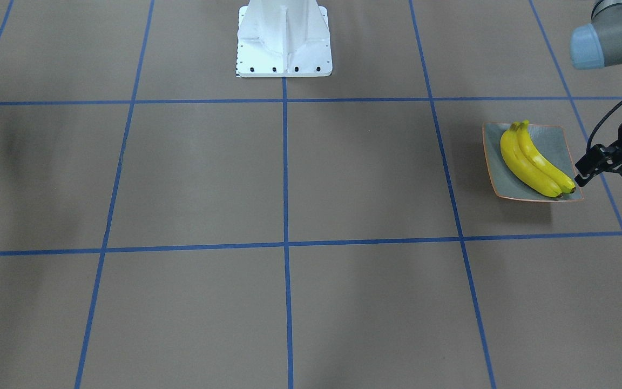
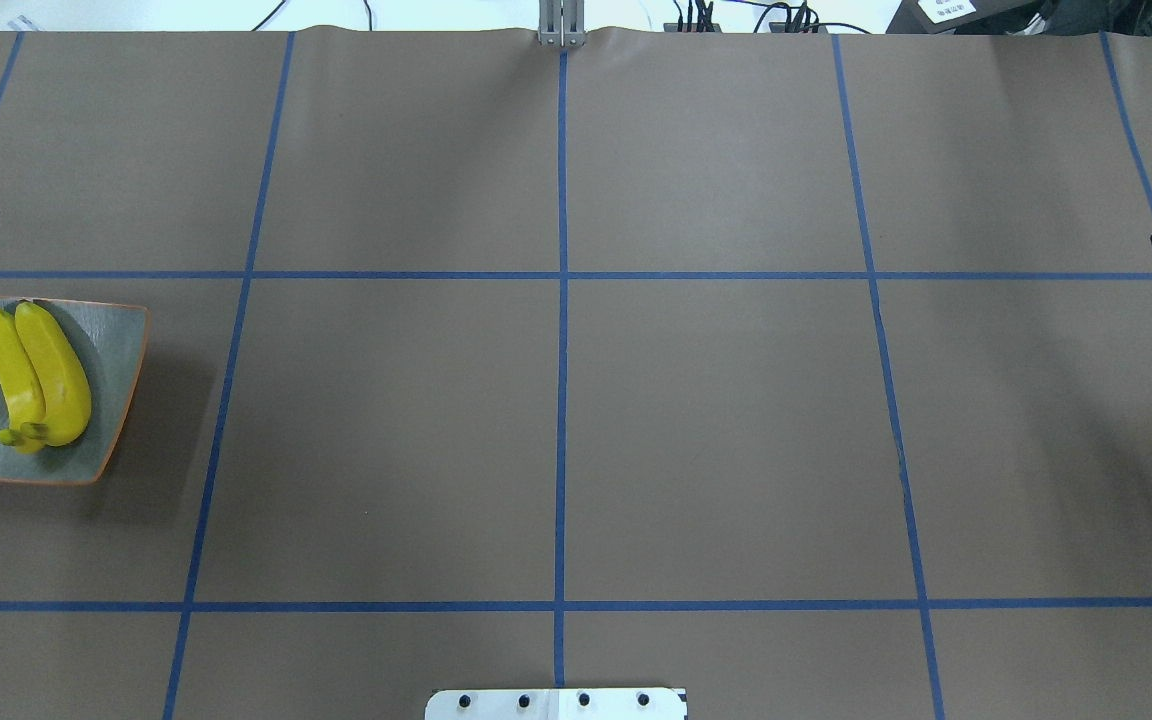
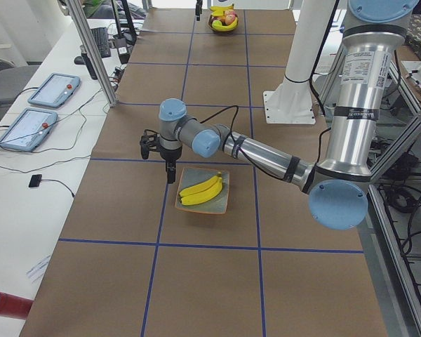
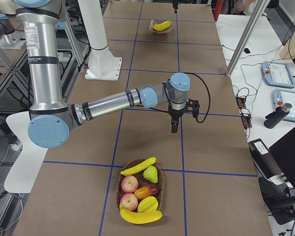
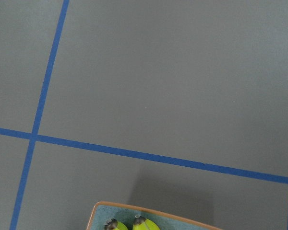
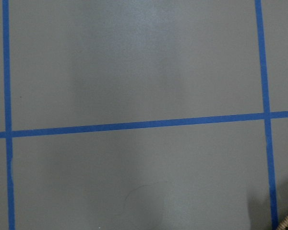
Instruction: Transfer all bananas from basket to plate
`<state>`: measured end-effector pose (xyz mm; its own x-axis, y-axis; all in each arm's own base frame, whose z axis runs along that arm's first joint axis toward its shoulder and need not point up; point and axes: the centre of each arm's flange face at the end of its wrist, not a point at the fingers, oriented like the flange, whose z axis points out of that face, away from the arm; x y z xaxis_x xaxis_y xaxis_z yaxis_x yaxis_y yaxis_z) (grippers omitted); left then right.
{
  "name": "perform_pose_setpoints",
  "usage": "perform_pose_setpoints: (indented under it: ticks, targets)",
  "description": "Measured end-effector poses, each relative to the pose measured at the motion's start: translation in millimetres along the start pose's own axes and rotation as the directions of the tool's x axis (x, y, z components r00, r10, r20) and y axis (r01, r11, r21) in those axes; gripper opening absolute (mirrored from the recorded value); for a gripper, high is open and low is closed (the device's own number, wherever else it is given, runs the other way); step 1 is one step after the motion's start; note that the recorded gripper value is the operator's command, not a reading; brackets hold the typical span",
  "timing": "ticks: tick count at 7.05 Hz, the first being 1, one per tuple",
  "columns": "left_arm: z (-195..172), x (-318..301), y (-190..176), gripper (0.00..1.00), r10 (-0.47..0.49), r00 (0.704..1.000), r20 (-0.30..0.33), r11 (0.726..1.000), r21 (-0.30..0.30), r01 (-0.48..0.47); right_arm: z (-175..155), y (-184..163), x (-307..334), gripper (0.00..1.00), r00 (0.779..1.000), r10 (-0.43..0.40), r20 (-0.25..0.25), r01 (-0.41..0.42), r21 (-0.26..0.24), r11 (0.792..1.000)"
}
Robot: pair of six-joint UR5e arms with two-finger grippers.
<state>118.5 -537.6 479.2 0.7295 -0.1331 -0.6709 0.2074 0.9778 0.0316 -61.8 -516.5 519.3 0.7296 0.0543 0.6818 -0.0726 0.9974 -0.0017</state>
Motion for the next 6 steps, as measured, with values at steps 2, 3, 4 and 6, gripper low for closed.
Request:
perform_pose_setpoints:
  ticks: [2, 3, 4, 6]
  targets:
    - [-2.7, -2.6, -4.2, 1.00, 0.063, 0.998, 0.015, 0.998, 0.007, -0.063, 4.3, -2.0, 31.6, 1.00, 1.000, -0.014, -0.010, 0.014, -0.010, 1.000]
    - [-1.2, -4.1, -4.7, 1.00, 0.073, 0.997, 0.019, 0.997, 0.006, -0.073, 4.8, -2.5, 42.4, 1.00, 1.000, -0.012, -0.014, 0.012, -0.011, 1.000]
    - [0.1, -6.4, -4.4, 1.00, 0.076, 0.997, 0.021, 0.997, 0.003, -0.076, 7.4, -2.1, 53.8, 1.00, 1.000, -0.019, -0.019, 0.019, -0.016, 1.000]
    - [-0.7, -7.4, -2.6, 1.00, 0.073, 0.997, 0.020, 0.997, 0.004, -0.073, 22.5, 0.0, 104.7, 1.00, 0.996, -0.086, -0.029, 0.085, -0.040, 0.996]
